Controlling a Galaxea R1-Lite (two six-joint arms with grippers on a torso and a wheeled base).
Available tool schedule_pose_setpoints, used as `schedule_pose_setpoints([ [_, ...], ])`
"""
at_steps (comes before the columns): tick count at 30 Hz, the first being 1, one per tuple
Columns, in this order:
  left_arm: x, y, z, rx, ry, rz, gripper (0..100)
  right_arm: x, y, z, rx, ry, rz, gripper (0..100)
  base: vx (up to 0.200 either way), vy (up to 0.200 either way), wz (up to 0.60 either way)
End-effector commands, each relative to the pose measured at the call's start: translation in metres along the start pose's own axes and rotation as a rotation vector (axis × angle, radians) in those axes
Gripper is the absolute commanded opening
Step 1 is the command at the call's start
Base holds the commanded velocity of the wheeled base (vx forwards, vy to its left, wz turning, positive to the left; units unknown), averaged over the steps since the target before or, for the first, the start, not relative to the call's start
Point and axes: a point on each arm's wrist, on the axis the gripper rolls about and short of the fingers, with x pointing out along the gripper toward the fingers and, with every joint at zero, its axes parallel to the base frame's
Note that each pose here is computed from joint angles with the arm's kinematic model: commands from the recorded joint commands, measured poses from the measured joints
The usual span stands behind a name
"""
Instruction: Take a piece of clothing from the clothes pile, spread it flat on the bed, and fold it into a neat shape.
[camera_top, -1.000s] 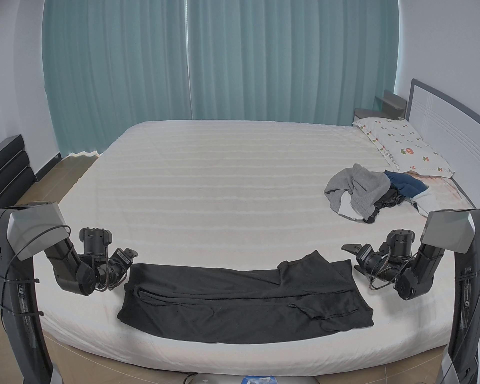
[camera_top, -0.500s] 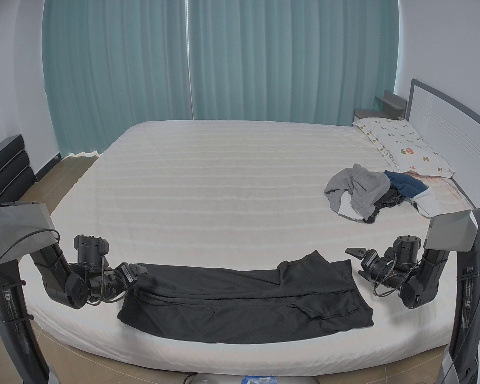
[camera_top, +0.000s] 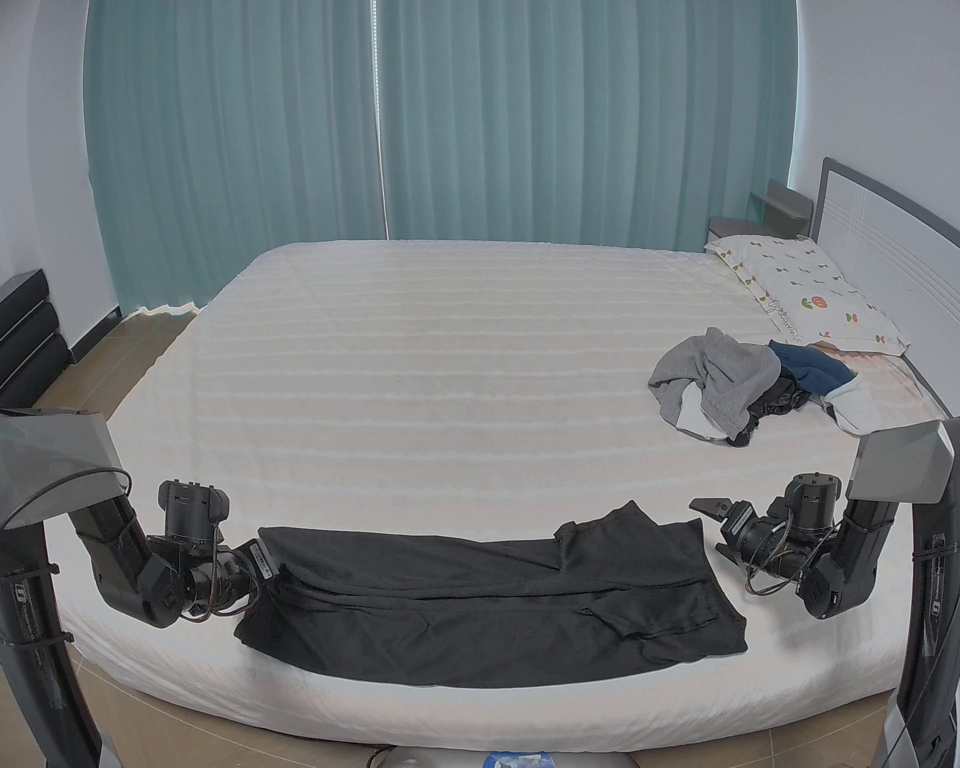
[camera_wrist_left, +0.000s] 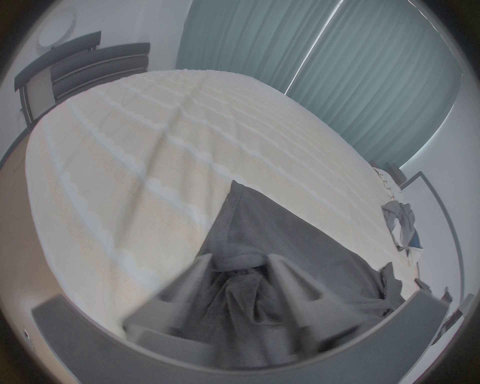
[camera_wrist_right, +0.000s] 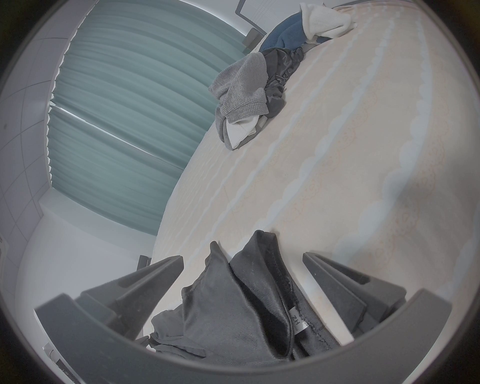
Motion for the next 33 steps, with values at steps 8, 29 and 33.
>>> schedule_pose_setpoints([
  [8,-0.004,0.007,-0.002,0.051,-0.02,0.077,0,0.0,0.0,0.0,0.0,0.001,-0.001,100,0.0,0.0,0.0],
  [29,-0.015,0.014,-0.004,0.128,-0.012,0.1,100,0.0,0.0,-0.001,-0.002,0.003,-0.001,100,0.0,0.0,0.0],
  [33,-0.02,0.011,0.0,0.116,-0.038,0.079,100,0.0,0.0,-0.001,-0.002,0.003,-0.001,100,0.0,0.0,0.0],
])
